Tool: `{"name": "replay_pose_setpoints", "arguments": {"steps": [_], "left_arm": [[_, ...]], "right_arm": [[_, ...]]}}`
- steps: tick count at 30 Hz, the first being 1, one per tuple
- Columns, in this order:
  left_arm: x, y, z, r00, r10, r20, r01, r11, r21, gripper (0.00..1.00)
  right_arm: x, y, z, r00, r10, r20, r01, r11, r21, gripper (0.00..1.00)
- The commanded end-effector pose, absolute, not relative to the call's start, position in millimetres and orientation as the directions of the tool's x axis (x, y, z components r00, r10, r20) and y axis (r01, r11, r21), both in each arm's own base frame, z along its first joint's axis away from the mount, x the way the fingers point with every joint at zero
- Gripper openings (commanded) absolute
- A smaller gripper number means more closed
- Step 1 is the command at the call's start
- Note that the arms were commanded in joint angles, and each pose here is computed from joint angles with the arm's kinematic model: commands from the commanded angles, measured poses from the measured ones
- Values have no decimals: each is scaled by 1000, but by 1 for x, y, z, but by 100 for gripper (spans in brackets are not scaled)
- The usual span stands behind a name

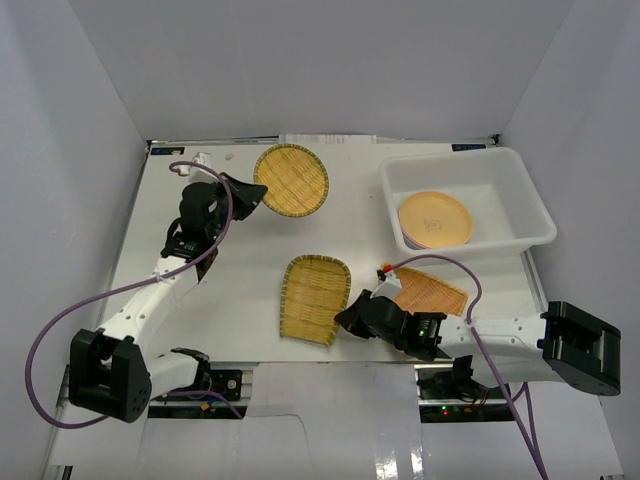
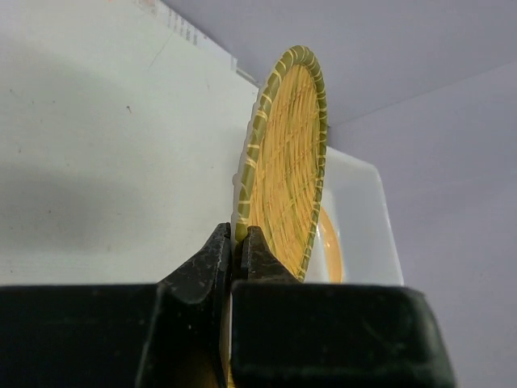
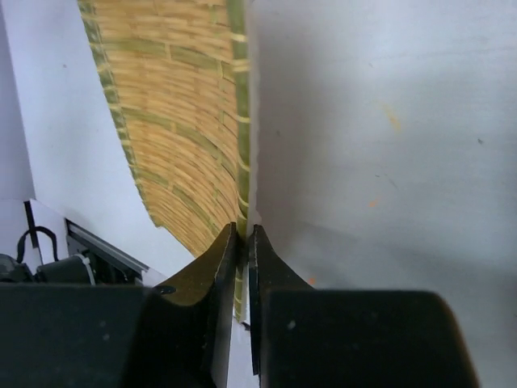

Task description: Place the plates into the plastic bin on the countertop

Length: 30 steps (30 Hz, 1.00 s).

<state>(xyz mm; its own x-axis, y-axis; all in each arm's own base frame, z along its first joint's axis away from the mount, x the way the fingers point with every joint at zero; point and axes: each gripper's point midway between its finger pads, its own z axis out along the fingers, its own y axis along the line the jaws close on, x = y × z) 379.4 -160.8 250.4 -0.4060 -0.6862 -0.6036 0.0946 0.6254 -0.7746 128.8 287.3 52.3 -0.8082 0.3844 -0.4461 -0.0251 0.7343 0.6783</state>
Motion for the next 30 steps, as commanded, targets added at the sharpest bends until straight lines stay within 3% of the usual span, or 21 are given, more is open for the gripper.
{"name": "replay_pose_setpoints", "arguments": {"steps": [1, 8, 17, 24, 30], "left_arm": [[372, -149, 316, -287, -712, -641, 191, 613, -767, 0], [346, -142, 379, -211, -711, -670, 288, 610, -738, 0], [320, -143, 415, -191, -722, -665, 367, 576, -730, 0], [311, -166, 433, -286, -718, -635, 462, 477, -748, 0], [309, -199, 427, -443, -666, -601, 518, 356, -777, 0]], "right_arm": [[148, 308, 104, -737, 442, -511, -116, 663, 740, 8], [177, 320, 194, -561, 430, -708, -325, 672, 666, 8], [218, 287, 274, -434, 543, -719, -356, 630, 690, 8], [278, 192, 334, -169, 638, -751, -242, 712, 659, 8], [324, 101, 339, -27, 655, -755, -80, 752, 654, 8]]}}
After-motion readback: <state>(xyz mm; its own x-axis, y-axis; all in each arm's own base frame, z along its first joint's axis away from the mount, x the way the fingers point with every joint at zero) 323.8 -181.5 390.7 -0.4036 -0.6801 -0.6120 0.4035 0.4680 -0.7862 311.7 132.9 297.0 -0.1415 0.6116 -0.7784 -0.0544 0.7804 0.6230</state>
